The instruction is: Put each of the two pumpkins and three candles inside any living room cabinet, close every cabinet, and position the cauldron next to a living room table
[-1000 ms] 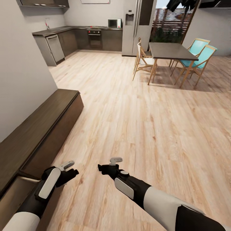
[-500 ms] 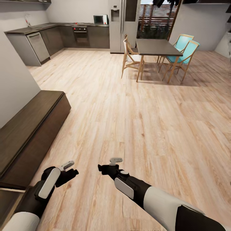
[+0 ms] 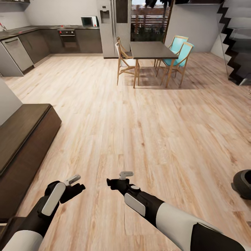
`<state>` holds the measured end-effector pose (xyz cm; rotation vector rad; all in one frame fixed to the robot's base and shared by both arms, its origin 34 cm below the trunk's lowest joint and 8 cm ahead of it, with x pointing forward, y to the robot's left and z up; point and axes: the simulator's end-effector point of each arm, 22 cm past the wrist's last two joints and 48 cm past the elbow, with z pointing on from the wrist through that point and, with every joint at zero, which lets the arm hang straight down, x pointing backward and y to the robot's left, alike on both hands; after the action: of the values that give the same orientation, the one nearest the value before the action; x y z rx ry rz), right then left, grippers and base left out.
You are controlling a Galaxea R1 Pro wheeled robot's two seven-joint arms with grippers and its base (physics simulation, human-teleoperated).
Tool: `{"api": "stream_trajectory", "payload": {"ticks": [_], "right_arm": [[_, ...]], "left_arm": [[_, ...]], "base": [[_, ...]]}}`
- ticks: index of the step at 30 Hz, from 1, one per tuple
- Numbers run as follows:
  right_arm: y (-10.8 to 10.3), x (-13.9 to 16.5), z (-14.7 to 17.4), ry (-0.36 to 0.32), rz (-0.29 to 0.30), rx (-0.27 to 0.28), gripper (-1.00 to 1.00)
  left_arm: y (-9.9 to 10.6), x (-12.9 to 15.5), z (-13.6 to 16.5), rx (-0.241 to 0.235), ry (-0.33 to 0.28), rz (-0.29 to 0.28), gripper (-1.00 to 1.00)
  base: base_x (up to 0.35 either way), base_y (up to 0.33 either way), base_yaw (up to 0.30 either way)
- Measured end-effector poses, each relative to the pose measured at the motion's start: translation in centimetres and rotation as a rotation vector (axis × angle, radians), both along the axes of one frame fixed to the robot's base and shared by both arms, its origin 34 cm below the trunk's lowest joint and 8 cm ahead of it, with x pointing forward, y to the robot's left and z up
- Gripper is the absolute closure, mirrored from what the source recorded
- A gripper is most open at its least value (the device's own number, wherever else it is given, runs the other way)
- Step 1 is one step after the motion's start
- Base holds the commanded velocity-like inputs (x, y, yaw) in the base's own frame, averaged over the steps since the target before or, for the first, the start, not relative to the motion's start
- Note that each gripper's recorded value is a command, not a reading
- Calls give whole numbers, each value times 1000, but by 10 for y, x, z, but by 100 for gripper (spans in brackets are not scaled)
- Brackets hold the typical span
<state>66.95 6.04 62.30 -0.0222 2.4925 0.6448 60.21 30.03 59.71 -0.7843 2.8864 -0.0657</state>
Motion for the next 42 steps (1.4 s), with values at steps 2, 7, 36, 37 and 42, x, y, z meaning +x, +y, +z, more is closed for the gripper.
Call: {"api": "stream_trajectory", "payload": {"ticks": [2,7,36,37,42], "right_arm": [[0,1,1,-3,0,0,-100],[-2,6,6,-6,-18,9,-100],[-8,33,79,-110,-90,42,-100],[-8,33,81,-111,-90,41,-100],[-8,33,90,-116,-87,41,-100]], "left_arm": [[-1,1,1,-4,-3,2,-100],[-2,2,4,-11,-8,5,-100],[-5,7,59,-14,-38,2,-100],[-5,7,61,-15,-39,2,-100],[-5,8,70,-16,-44,2,-100]], "base": [[0,-7,-252],[0,-2,-243],[0,0,-209],[0,0,-172],[0,0,-168]]}}
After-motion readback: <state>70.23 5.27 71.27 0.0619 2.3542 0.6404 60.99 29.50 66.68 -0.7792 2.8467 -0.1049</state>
